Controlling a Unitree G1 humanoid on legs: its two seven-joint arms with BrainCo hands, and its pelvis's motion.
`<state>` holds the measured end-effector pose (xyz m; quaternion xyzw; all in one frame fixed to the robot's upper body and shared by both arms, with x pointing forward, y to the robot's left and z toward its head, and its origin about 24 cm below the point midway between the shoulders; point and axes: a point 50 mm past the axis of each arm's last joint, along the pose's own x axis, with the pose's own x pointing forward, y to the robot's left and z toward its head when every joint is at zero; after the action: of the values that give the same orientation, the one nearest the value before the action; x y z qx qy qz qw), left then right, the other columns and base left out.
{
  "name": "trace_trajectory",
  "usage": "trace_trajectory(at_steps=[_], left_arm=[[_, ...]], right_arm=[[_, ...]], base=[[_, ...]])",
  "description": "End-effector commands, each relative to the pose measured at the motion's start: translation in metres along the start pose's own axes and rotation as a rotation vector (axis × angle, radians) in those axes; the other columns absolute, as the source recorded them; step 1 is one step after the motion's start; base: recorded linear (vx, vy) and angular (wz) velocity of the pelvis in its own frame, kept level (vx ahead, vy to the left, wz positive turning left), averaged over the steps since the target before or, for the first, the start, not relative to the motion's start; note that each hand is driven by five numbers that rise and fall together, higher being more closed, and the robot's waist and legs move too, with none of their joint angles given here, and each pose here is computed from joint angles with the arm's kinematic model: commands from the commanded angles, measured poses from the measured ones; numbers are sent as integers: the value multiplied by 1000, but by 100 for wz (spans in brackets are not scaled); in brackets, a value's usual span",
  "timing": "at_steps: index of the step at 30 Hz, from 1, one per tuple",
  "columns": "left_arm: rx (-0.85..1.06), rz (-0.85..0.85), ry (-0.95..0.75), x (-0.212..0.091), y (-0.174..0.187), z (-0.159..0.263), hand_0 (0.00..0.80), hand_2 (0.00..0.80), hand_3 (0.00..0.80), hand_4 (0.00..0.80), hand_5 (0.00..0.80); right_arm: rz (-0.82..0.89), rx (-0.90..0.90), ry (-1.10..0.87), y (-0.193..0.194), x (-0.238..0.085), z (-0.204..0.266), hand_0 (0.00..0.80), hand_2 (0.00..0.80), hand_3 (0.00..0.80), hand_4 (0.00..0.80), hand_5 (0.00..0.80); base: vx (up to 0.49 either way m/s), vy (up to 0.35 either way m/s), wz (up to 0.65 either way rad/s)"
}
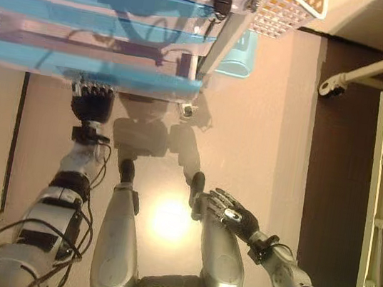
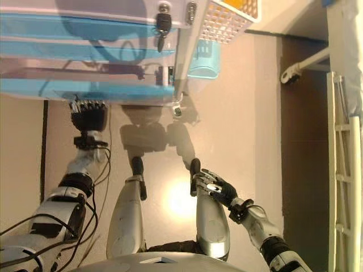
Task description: Open the drawer and pick up the medicine
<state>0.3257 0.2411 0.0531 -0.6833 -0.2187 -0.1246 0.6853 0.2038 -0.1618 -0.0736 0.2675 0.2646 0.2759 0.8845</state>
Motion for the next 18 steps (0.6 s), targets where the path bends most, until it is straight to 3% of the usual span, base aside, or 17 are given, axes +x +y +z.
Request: trace_trajectory(at_steps=[1,7,18], left_arm=[[23,117,-39,-46,22,19,800,800,800,800,800],[-35,259,-98,-100,45,9,800,800,800,800,800],[-77,498,-135,-161,62,16,800,800,800,800,800]], right_arm=[[28,75,62,16,-8,-35,0,0,0,0,0],[38,77,67,19,-6,-38,0,0,0,0,0],[35,109,53,21,-11,-49,0,0,0,0,0]], base=[[0,-54,11],[7,-77,12],[9,-61,13]])
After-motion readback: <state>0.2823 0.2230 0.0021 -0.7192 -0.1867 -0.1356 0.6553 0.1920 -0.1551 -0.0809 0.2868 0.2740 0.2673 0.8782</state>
